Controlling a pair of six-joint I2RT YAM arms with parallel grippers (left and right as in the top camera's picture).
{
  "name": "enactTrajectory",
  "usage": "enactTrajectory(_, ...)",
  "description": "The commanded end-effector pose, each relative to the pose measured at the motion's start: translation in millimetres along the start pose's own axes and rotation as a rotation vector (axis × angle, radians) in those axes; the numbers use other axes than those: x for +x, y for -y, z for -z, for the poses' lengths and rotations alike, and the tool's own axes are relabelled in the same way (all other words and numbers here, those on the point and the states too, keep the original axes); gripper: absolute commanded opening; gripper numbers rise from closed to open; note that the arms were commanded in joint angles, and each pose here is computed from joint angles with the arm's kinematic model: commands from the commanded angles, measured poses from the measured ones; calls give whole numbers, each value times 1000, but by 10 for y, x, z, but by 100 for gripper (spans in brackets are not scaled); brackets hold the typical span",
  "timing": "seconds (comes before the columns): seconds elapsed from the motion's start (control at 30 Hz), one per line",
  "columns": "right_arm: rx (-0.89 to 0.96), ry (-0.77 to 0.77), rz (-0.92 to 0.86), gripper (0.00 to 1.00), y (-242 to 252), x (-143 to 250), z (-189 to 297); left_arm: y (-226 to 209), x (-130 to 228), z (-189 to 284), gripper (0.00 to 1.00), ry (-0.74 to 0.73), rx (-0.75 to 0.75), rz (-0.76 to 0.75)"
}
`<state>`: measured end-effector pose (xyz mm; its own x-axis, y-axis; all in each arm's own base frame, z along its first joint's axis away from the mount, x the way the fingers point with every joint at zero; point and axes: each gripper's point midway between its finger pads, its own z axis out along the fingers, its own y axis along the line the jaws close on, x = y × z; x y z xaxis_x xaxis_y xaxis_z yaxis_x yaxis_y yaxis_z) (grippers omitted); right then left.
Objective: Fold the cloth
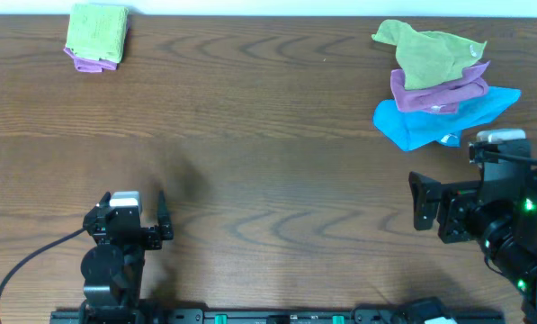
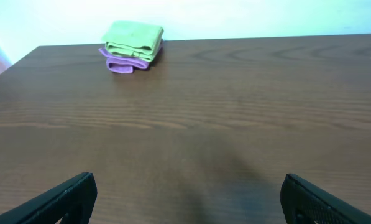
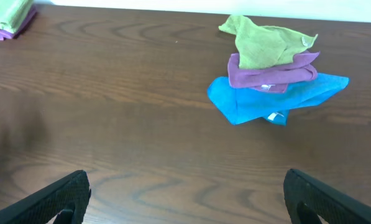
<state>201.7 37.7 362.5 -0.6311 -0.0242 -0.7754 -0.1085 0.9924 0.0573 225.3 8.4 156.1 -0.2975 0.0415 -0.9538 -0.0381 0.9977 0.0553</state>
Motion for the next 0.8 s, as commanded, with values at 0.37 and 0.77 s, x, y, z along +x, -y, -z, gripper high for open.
enactTrajectory(0.37, 6, 1, -12, 99, 7, 2, 1, -119, 355, -112, 95, -31, -81, 37)
enactTrajectory(0.77, 6, 1, -12, 99, 7, 2, 1, -140, 355, -111, 95, -31, -94, 30)
